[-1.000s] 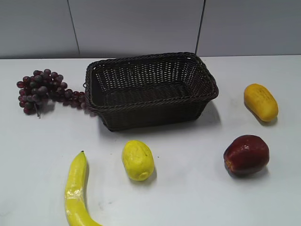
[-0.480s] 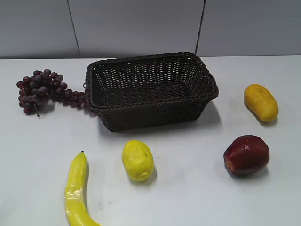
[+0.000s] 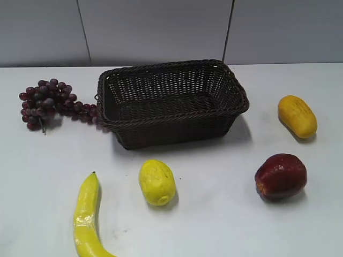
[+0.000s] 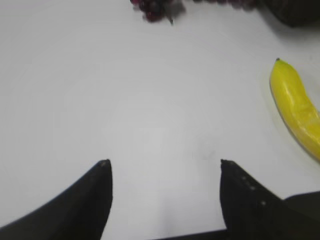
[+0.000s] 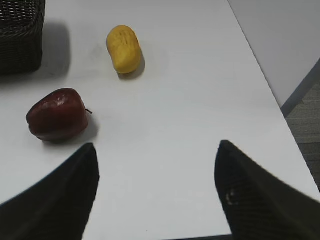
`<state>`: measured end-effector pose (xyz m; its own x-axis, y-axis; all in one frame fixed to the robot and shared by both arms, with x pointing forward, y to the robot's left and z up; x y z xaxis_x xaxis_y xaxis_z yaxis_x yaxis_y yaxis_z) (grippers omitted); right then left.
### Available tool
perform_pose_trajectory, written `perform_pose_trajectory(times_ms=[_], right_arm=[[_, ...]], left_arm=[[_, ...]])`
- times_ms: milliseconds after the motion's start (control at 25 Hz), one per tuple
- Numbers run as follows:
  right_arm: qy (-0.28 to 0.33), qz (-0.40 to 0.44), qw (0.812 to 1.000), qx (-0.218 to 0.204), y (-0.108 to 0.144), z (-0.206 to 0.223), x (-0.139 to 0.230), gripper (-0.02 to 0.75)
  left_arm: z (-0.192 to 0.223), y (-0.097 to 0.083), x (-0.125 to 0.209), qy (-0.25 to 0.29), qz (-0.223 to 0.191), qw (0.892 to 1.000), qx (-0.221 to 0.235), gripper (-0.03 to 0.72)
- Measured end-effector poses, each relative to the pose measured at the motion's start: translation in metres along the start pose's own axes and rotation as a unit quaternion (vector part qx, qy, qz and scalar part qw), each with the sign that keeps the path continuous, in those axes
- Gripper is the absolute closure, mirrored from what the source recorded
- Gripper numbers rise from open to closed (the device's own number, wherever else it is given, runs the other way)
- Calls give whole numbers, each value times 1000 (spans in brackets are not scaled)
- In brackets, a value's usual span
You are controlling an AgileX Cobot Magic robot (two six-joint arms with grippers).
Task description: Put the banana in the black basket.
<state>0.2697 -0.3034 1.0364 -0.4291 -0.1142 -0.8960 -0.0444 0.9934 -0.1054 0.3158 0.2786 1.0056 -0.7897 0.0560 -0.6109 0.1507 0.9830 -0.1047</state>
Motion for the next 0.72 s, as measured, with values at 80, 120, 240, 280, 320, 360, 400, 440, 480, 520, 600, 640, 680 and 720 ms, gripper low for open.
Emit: perform_pose_trajectory(times_ms=[80,120,240,280,320,360,400,440,480,520,600,640,680,720], right_arm=[[0,0,1000,0,0,0,0,187],[0,0,1000,0,0,0,0,187],[0,0,1000,0,0,0,0,187],[0,0,1000,0,0,0,0,187],[0,0,1000,0,0,0,0,187],[0,0,1000,0,0,0,0,187],[0,0,1000,0,0,0,0,187],[0,0,1000,0,0,0,0,187],[0,0,1000,0,0,0,0,187],[0,0,1000,0,0,0,0,187],[0,0,1000,0,0,0,0,187],[0,0,1000,0,0,0,0,187],[0,0,1000,0,0,0,0,187],[0,0,1000,0,0,0,0,187]], left_arm=[[13,0,-4,47,-9,999,3,160],[18,0,-5,66,-13,998,6,155],[34,-2,-12,108,-32,994,17,147],[39,-3,-17,112,-37,993,22,146],[44,-4,-22,116,-43,992,26,145],[49,-4,-27,121,-46,991,29,145],[53,-4,-32,126,-46,991,29,145],[58,-4,-35,137,-47,989,29,145],[63,-3,-39,150,-48,987,29,145],[68,-3,-42,160,-49,985,29,145],[80,-3,-48,187,-53,980,31,145],[86,-4,-50,199,-54,978,34,145],[91,-7,-53,206,-50,976,38,145],[98,-11,-55,215,-42,975,44,145]])
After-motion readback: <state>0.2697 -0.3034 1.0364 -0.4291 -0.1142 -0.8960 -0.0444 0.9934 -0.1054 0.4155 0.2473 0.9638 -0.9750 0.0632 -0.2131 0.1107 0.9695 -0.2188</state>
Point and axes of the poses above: a point on each arm's last joint axis where the gripper is mounted, z pointing out along that axis toward the gripper, y along the wrist's bending axis when the last joint is at zero, x = y × z, the point moved 4 cm from there along z, pointing out along that axis toward the gripper, and after that the axes turned 6 degrees about -z, right-handed, at the moved point
